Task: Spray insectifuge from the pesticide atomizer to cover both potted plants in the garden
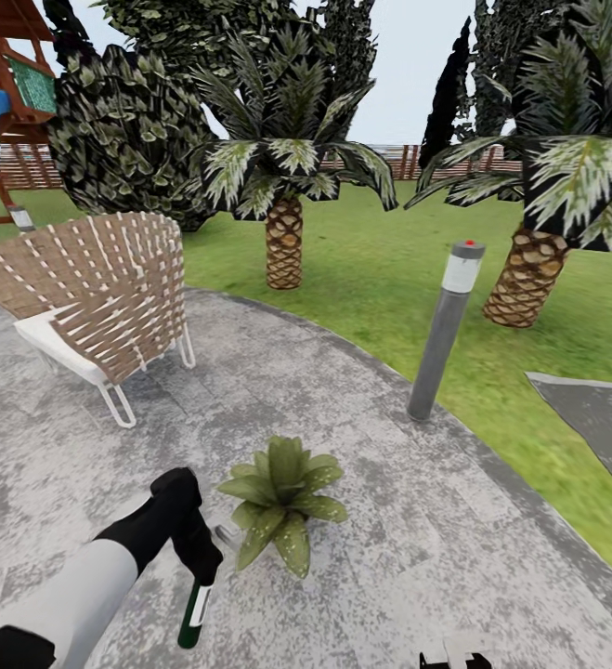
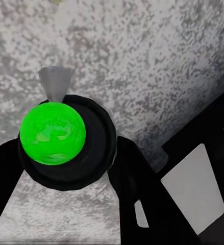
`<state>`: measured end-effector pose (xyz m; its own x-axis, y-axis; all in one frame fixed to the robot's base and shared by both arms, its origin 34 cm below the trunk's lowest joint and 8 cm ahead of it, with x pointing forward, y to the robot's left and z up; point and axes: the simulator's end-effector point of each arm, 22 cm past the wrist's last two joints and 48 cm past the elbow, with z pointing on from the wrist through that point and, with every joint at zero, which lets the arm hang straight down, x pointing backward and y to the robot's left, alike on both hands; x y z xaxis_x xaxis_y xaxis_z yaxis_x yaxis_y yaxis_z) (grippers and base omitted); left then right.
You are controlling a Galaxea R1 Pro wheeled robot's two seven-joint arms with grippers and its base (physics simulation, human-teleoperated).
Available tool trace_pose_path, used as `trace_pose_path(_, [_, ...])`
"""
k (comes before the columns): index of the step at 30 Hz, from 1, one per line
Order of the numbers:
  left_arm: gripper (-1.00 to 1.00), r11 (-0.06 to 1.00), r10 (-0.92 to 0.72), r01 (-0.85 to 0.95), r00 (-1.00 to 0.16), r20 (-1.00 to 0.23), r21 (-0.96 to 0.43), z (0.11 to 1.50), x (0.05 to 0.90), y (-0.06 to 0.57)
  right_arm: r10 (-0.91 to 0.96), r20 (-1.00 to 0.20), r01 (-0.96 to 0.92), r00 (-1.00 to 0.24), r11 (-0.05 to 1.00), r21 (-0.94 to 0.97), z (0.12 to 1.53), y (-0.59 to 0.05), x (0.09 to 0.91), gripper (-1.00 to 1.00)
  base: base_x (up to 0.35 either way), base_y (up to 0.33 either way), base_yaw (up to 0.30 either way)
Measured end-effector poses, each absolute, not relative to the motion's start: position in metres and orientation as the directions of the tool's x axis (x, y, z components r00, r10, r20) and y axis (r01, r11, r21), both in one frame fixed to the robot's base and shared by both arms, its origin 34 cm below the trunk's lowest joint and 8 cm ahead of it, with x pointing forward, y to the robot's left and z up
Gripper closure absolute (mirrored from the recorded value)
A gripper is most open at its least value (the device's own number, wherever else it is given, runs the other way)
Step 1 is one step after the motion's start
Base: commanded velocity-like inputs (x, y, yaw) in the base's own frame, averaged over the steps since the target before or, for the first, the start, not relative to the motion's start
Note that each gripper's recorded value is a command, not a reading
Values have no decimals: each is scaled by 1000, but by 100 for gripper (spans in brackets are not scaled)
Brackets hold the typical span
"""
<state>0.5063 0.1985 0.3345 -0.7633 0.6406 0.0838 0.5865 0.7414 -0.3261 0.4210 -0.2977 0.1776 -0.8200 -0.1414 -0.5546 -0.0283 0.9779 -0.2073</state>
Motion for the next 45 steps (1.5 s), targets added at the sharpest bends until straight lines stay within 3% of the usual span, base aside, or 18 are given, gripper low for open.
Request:
trace_pose_path(16, [100,740,643,592,-762,77,-319,335,508,201,-139,-558,-25,-818,978,-208,179,-298,422,-100,-72,106,-114])
trace_pose_path(26, [100,734,648,603,-760,56,-312,341,516,195,-139,-558,-25,-818,978,-208,179,-298,422,-100,258,106,-24])
trace_pose_path(34, [100,737,647,603,-761,58,-305,339,517,197,-139,-557,-25,-819,978,-208,179,-298,422,-100,14,0,-235])
trace_pose_path(45, [100,730,651,618,-758,22,-292,360,542,191,-142,-555,-30,-819,978,-207,178,-297,421,-100,0,0,-11])
